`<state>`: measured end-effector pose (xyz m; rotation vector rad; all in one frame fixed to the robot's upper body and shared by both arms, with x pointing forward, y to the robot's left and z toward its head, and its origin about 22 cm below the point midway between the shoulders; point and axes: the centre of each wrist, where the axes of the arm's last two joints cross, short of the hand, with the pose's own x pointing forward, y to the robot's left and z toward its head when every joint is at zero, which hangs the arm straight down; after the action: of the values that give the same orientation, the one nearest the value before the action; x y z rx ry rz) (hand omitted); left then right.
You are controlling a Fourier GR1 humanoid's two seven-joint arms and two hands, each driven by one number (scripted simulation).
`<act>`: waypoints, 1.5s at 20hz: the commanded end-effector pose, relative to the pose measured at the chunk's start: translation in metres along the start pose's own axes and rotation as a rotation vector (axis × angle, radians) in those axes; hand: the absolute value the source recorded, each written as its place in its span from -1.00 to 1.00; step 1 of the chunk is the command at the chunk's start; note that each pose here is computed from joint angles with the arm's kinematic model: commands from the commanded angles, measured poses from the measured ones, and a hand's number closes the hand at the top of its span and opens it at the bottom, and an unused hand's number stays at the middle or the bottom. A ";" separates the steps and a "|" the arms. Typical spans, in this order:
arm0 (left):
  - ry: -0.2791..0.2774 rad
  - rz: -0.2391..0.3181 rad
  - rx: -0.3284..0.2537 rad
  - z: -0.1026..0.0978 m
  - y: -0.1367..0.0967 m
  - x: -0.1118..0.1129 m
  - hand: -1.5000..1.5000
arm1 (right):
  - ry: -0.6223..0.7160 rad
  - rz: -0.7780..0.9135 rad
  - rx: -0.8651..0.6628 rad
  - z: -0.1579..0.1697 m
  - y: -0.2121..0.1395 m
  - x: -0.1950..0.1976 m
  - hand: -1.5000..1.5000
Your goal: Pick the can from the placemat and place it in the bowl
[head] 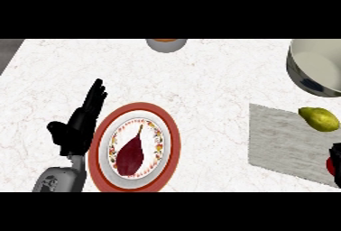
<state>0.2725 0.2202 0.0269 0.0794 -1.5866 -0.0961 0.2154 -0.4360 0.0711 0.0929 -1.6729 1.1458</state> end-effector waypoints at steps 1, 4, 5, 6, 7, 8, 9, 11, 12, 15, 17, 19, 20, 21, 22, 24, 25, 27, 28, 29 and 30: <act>0.013 0.004 0.018 0.006 0.007 0.001 0.00 | -0.319 -0.181 0.028 0.011 -0.019 0.015 1.00; 0.004 -0.003 0.009 0.008 0.004 -0.002 0.00 | -0.405 -0.099 -0.051 0.017 -0.045 0.035 1.00; 0.016 0.008 0.009 0.000 0.007 -0.002 0.00 | -0.444 -0.061 -0.086 0.016 -0.066 0.050 1.00; 0.010 0.011 0.024 0.001 0.010 0.000 0.00 | -0.431 -0.065 -0.085 0.023 -0.065 0.051 1.00; 0.014 0.009 0.025 -0.003 0.010 0.006 0.00 | -0.434 -0.029 -0.112 0.031 -0.088 0.064 1.00; 0.015 -0.005 0.023 0.010 -0.001 -0.014 0.00 | -0.432 -0.023 -0.114 0.032 -0.091 0.073 1.00; 0.003 -0.008 0.023 0.001 0.002 -0.001 0.00 | -0.434 0.001 -0.162 0.047 -0.102 0.075 1.00; 0.016 0.013 0.025 -0.009 0.014 -0.004 0.00 | -0.401 0.028 -0.162 0.050 -0.123 0.098 1.00; -0.003 -0.014 0.000 -0.002 0.015 0.005 0.00 | -0.368 0.031 -0.201 0.056 -0.125 0.094 1.00; 0.009 -0.013 0.020 0.002 -0.004 0.000 0.00 | -0.334 0.051 -0.186 0.054 -0.134 0.119 1.00; -0.006 -0.007 0.000 0.000 -0.007 0.004 0.00 | -0.331 0.065 -0.219 0.052 -0.156 0.135 1.00; 0.003 0.002 -0.013 0.002 0.006 0.004 0.00 | -0.311 0.063 -0.264 0.049 -0.163 0.142 1.00; -0.001 0.003 -0.019 -0.015 0.005 0.014 0.00 | -0.306 0.036 -0.287 0.049 -0.166 0.137 1.00; -0.008 0.002 -0.006 0.007 -0.017 -0.004 0.00 | -0.297 0.046 -0.280 0.054 -0.170 0.144 1.00; -0.014 0.003 -0.021 -0.011 -0.014 0.013 0.00 | -0.269 0.049 -0.299 0.041 -0.171 0.145 1.00; -0.024 0.003 -0.040 0.005 -0.015 0.000 0.00 | -0.237 0.074 -0.322 0.037 -0.181 0.146 1.00; -0.008 -0.017 -0.038 0.005 -0.008 0.000 0.00 | -0.241 0.066 -0.326 0.046 -0.187 0.152 1.00; -0.017 0.008 -0.035 -0.001 -0.004 0.008 0.00 | -0.186 0.071 -0.330 0.033 -0.194 0.150 1.00; -0.014 0.002 -0.046 -0.007 -0.004 0.012 0.00 | -0.169 0.083 -0.334 0.021 -0.189 0.145 1.00; -0.020 0.000 -0.056 -0.004 -0.028 0.007 0.00 | -0.139 0.166 -0.352 0.010 -0.185 0.139 1.00; -0.017 -0.006 -0.049 -0.008 -0.014 0.016 0.00 | -0.110 0.221 -0.385 0.020 -0.198 0.145 1.00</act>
<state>0.2751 0.2070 0.0347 0.0476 -1.5993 -0.1294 0.2370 -0.4885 0.2995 -0.2150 -2.0144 0.9010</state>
